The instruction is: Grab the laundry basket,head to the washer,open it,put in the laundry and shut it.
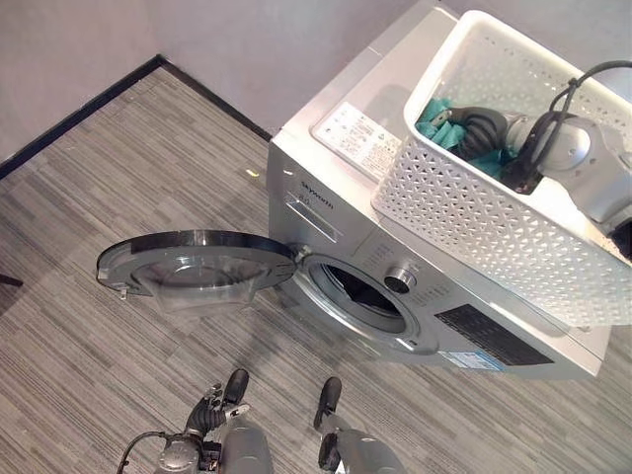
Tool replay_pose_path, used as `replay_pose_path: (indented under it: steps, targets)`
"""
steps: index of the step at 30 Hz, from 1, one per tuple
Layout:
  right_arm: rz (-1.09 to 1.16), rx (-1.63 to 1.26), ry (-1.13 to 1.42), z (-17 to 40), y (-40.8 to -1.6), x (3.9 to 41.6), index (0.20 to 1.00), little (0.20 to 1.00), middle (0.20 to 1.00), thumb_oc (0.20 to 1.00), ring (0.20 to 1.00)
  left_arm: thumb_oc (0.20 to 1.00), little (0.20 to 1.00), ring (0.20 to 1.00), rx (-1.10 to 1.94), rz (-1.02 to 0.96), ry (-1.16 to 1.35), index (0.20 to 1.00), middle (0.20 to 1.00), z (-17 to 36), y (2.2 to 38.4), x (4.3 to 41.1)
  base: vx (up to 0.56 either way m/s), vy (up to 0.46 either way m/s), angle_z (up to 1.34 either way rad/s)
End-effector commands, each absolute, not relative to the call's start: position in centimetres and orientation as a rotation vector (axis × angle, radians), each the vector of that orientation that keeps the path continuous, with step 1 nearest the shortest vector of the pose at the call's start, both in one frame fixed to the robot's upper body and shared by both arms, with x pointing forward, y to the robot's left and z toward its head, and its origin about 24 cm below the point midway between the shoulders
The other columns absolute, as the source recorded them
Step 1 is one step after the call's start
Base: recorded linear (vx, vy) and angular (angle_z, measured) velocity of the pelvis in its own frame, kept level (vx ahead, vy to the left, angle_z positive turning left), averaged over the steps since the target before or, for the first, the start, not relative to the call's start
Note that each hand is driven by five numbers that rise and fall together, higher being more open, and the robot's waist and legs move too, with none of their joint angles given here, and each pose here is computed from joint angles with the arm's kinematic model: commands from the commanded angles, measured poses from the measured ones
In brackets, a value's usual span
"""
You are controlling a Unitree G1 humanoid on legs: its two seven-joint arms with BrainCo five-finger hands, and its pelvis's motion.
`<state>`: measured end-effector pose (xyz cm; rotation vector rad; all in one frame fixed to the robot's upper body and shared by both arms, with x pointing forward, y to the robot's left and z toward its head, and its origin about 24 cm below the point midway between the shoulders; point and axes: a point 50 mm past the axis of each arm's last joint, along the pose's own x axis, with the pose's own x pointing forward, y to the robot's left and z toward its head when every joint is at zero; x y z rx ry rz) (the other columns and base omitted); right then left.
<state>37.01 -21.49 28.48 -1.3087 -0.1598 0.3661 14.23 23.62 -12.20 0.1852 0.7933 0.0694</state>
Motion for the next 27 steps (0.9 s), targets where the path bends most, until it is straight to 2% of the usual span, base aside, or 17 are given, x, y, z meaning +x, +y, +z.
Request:
replay_pose_path:
  steps: [1, 11, 18, 27]
  targets:
    - [0.355, -1.247, -0.110, 26.0, -22.8, 36.8, 0.200, 0.200, 0.200, 0.200, 0.200, 1.000, 1.000, 1.000, 0.189, 0.087, 0.776, 1.000, 1.000, -12.2, 23.4, 15.0, 0.02, 0.046, -0.05]
    - [0.164, -0.969, -0.437, 32.3, -26.1, 32.5, 0.200, 0.200, 0.200, 0.200, 0.200, 1.000, 1.000, 1.000, 0.200, 0.089, 0.831, 1.000, 1.000, -12.9, 23.5, 13.7, 0.04, 0.036, -0.06]
    - [-0.054, -0.782, -0.711, 37.4, -28.4, 29.2, 0.200, 0.200, 0.200, 0.200, 0.200, 1.000, 1.000, 1.000, 0.244, 0.086, 0.888, 1.000, 1.000, -13.5, 23.9, 12.5, 0.05, 0.047, -0.08]
    - [-0.281, -0.558, -0.978, 41.3, -28.4, 28.2, 0.200, 0.200, 0.200, 0.200, 0.200, 1.000, 1.000, 1.000, 0.283, 0.106, 0.920, 1.000, 1.000, -13.8, 24.0, 12.1, 0.03, 0.044, -0.07]
